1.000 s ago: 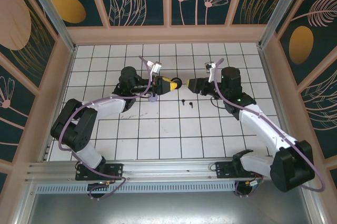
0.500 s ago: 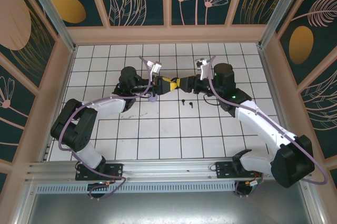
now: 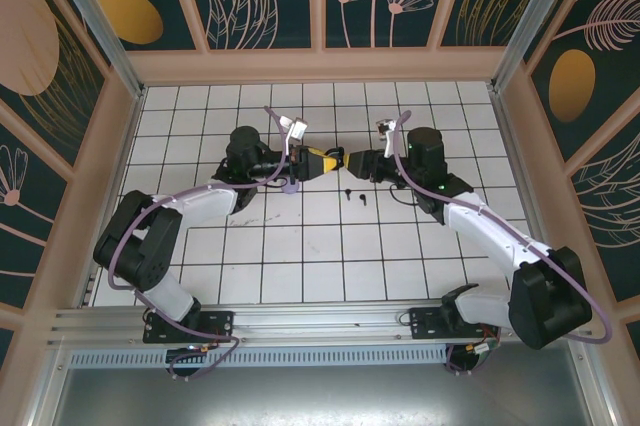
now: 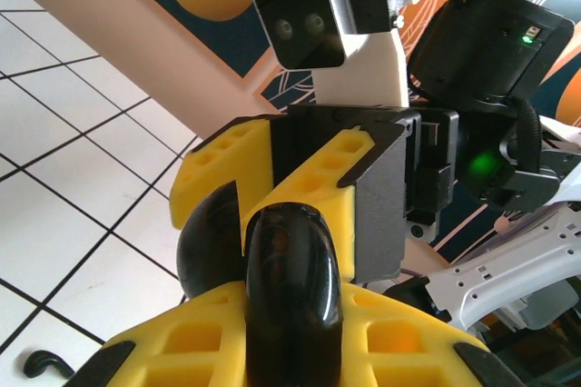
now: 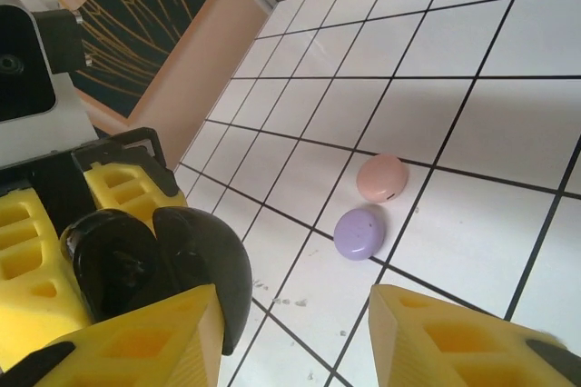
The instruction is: Insert wireless bluetooth earbuds into charging case
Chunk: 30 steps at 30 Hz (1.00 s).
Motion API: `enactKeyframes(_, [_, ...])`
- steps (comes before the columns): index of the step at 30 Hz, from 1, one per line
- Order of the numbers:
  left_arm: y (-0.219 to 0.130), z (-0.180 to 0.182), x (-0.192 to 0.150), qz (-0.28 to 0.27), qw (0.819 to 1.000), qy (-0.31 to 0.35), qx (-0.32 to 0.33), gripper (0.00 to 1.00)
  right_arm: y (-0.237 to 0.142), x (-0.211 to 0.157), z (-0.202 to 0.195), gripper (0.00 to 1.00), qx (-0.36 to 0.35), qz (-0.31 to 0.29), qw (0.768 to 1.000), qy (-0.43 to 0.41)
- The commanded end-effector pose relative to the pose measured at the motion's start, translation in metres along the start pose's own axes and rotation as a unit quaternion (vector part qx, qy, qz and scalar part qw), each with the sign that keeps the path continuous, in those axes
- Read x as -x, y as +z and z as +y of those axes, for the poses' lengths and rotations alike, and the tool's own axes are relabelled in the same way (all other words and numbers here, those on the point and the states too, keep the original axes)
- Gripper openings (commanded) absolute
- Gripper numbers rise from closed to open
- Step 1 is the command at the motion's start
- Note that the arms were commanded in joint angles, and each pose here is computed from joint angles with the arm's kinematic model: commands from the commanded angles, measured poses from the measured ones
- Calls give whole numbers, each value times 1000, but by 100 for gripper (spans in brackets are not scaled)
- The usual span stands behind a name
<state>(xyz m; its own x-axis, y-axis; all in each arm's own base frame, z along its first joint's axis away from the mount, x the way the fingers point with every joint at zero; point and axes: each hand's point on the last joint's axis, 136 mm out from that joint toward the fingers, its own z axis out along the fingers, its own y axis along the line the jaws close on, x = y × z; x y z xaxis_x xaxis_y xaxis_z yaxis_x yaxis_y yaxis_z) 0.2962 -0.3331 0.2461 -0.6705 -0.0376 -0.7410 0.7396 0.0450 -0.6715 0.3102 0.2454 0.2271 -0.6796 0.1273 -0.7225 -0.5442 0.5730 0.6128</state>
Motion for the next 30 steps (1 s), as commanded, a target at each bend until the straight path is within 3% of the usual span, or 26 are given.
enactKeyframes(1, [-3, -35, 22, -15, 996, 72, -41, 0, 1, -3, -14, 45, -20, -1, 1000, 11])
enactKeyframes(14, [-1, -30, 21, -15, 997, 69, -38, 0, -9, 5, 14, 45, 24, -1, 1000, -6])
enactKeyframes(30, [1, -29, 23, -17, 997, 68, -38, 0, 9, 1, 17, 38, 15, 11, 1000, -8])
